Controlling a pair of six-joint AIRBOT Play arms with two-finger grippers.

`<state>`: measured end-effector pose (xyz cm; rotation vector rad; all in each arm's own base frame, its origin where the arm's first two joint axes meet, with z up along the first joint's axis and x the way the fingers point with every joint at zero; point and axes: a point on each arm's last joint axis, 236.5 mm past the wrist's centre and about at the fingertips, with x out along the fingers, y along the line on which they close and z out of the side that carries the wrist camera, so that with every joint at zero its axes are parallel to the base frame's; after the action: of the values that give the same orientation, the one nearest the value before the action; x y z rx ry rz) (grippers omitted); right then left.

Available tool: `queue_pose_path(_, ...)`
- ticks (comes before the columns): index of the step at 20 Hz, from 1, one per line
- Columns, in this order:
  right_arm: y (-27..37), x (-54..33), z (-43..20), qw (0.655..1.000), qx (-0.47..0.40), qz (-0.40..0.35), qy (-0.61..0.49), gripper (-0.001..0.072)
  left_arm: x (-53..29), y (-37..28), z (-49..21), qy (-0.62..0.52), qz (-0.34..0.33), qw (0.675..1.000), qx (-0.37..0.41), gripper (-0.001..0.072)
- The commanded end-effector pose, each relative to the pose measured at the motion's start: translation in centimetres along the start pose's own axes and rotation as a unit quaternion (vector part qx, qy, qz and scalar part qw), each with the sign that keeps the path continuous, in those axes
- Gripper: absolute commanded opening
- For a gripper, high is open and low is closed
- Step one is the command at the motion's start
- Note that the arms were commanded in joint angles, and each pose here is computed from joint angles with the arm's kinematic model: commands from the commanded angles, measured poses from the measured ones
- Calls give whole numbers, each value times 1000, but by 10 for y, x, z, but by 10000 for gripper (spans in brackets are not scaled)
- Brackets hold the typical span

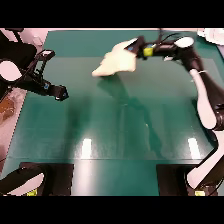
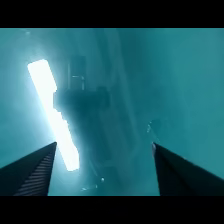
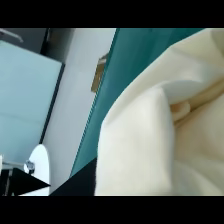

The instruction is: Fold the shirts.

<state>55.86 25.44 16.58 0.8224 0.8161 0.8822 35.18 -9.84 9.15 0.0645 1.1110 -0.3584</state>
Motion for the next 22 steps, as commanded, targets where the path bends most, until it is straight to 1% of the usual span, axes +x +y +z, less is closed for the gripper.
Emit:
queue_pose_path(1, -21, -85, 64, 997, 14, -22, -73, 21, -1, -20, -3, 7, -41, 999, -14, 712)
queue_pose_path(5, -83, -205, 103, 981, 62, -79, -169, 20, -3, -32, -11, 25, -67, 997, -23, 713)
queue_pose_path(8, -115, -300, 111, 965, 88, -110, -222, 21, -4, -40, -16, 37, -83, 995, -31, 713)
queue_pose_path(12, -140, -411, 89, 950, 124, -133, -252, 20, -7, -53, -14, 35, -110, 992, -46, 713)
queue_pose_path(15, -139, -467, 56, 945, 160, -137, -250, 20, -8, -57, -13, 34, -119, 991, -49, 712)
queue_pose_path(16, -137, -481, 46, 942, 167, -149, -250, 19, -8, -57, -13, 34, -119, 991, -49, 712)
queue_pose_path(18, -139, -513, 24, 924, 183, -222, -252, 19, -8, -58, -13, 34, -122, 991, -49, 712)
queue_pose_path(20, -139, -544, 1, 891, 205, -312, -259, 18, -9, -61, -12, 33, -128, 990, -51, 712)
queue_pose_path(22, -136, -568, -23, 853, 240, -383, -261, 18, -9, -61, -12, 32, -129, 990, -52, 712)
